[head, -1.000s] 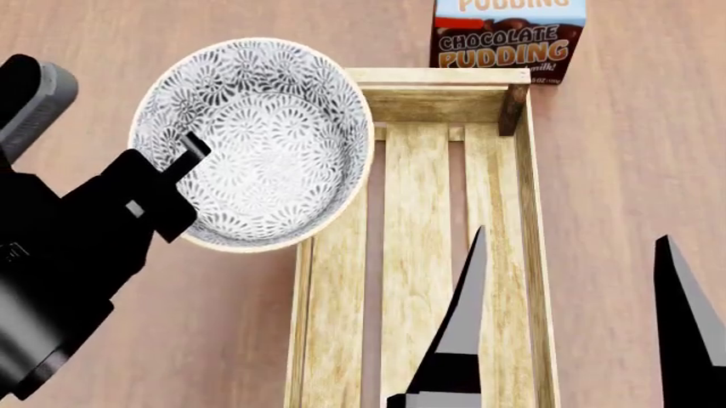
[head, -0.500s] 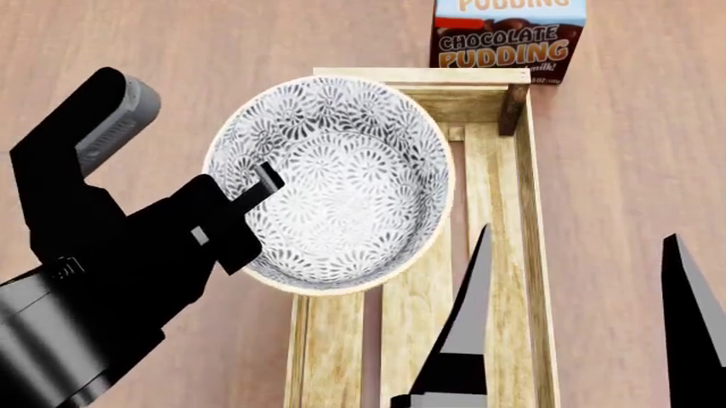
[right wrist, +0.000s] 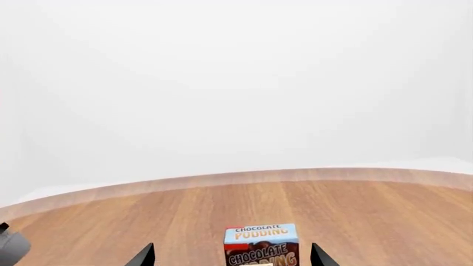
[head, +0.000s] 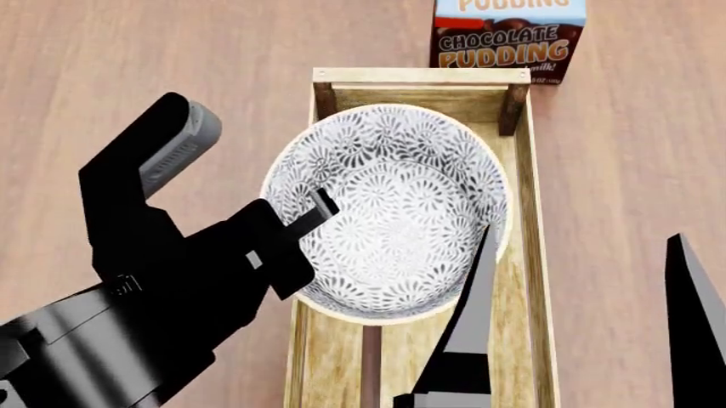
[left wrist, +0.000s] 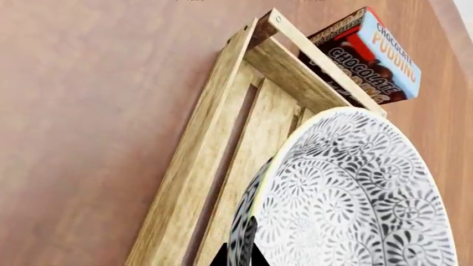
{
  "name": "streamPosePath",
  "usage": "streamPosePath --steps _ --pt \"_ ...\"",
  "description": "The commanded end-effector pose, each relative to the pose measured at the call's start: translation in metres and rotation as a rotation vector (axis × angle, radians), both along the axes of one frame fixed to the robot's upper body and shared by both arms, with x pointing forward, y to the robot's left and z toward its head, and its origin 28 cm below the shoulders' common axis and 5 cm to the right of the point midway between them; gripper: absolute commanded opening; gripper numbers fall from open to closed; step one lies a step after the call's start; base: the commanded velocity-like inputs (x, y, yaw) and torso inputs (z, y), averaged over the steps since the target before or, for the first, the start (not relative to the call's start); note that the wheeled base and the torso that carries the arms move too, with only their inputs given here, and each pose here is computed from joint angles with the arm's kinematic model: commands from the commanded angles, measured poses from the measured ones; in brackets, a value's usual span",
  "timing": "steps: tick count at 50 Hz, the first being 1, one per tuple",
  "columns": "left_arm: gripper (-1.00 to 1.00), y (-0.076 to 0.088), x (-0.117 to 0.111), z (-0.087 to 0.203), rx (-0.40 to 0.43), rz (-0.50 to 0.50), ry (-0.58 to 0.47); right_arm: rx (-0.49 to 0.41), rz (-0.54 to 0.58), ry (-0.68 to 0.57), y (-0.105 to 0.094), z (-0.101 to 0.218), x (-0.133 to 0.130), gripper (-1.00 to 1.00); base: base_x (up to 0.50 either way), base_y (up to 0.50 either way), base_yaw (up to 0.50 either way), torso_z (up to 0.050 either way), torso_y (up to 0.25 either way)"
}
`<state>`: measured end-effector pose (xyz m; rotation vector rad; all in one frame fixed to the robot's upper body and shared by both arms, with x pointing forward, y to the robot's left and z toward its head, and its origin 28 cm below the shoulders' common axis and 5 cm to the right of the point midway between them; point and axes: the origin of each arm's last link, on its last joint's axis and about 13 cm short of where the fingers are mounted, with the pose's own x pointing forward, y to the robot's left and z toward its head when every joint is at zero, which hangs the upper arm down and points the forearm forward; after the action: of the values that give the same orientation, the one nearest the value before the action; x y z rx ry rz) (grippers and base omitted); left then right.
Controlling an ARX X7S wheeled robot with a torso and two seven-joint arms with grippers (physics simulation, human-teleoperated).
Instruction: Pick up the bowl on the left and put it in the tray.
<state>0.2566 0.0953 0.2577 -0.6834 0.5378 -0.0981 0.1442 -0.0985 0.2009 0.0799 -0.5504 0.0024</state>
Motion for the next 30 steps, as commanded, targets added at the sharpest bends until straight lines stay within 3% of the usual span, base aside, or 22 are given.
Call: streamPosePath --steps 1,8,11,30 --pt "-1.0 -0.005 -0.002 0.002 -0.136 0.0 -0.063 0.005 0.013 -0.039 0.001 0.003 0.001 1.0 0.0 0.0 0.0 0.0 0.0" --pt "-1.0 -0.007 -0.005 -0.001 -0.174 0.014 -0.107 0.004 0.016 -0.035 0.001 0.003 0.001 1.0 0.0 0.0 0.0 0.0 0.0" --pt "-1.0 -0.008 -0.007 -0.002 -0.18 0.016 -0.172 0.004 0.018 -0.033 0.001 0.002 0.002 1.0 0.0 0.0 0.0 0.0 0.0" --pt "-1.0 -0.018 -0.011 -0.019 -0.222 0.022 -0.145 0.001 0.025 -0.03 0.002 0.003 0.001 1.0 0.0 0.0 0.0 0.0 0.001"
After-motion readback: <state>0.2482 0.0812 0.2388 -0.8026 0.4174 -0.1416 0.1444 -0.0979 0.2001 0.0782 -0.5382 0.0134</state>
